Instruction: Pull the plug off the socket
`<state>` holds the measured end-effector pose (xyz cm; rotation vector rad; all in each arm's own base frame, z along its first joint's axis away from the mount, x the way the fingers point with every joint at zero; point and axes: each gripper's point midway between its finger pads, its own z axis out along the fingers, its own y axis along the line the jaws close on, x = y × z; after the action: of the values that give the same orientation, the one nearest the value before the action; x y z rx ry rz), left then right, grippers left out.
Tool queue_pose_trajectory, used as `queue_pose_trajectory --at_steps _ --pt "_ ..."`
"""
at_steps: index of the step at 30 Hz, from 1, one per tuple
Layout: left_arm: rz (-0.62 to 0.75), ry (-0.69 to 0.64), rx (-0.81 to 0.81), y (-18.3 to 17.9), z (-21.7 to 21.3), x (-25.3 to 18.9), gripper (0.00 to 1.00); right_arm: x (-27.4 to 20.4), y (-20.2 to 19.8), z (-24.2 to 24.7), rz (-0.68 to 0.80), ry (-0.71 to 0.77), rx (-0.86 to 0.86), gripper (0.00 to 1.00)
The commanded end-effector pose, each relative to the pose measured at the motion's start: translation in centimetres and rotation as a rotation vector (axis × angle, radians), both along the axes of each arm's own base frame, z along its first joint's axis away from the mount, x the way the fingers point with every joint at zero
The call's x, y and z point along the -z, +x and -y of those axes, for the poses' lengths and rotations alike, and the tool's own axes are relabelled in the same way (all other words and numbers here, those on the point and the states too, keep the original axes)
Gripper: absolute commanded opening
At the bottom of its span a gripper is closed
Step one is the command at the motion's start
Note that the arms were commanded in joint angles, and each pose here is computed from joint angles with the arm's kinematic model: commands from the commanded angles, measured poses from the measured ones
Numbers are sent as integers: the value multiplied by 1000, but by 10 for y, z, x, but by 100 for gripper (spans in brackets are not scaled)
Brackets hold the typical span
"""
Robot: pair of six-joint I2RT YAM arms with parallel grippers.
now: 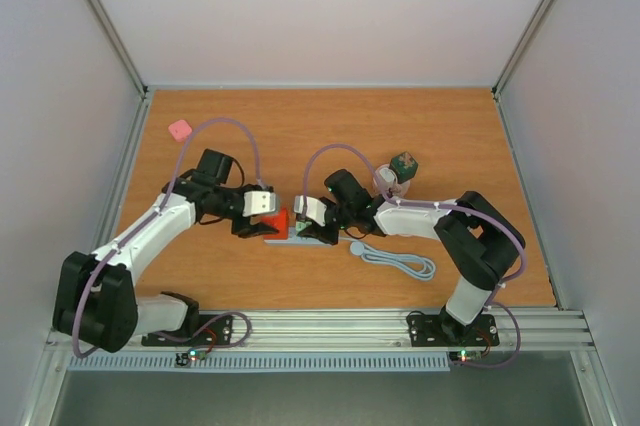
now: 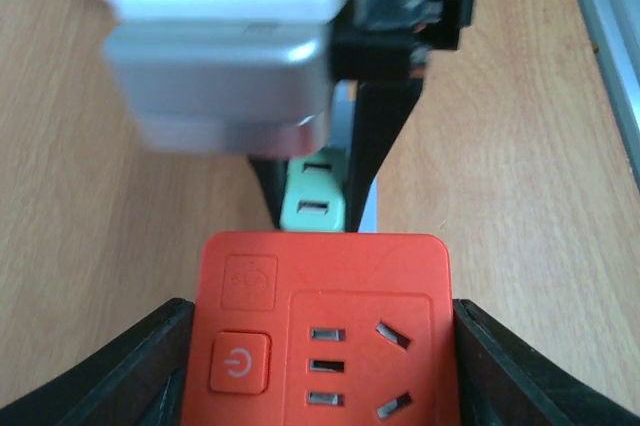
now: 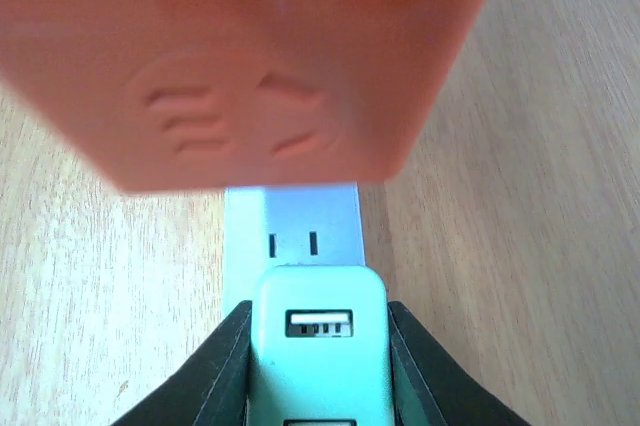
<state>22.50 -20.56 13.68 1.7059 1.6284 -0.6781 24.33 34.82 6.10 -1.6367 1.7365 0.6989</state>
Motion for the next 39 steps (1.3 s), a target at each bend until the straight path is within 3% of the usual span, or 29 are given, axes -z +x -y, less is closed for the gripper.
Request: queue_pose_trajectory --at_steps 1,13,18,23,28,39 --pt "15 -43 -62 16 -11 -22 27 20 -1 16 -15 -103 56 20" --pt "-160 -221 -483 111 -32 -58 26 -12 3 2 12 -36 43 63" --pt "-251 -299 -650 150 -49 -62 27 -21 6 -2 12 -14 57 71" --pt "-367 -378 -834 193 -79 -60 27 -40 11 -8 13 24 72 81" --pt "-472 -458 -1019 233 -128 -51 28 -58 14 -12 6 52 92 98" --pt "-574 -505 -1216 298 -198 -12 32 -83 13 1 -6 73 146 99"
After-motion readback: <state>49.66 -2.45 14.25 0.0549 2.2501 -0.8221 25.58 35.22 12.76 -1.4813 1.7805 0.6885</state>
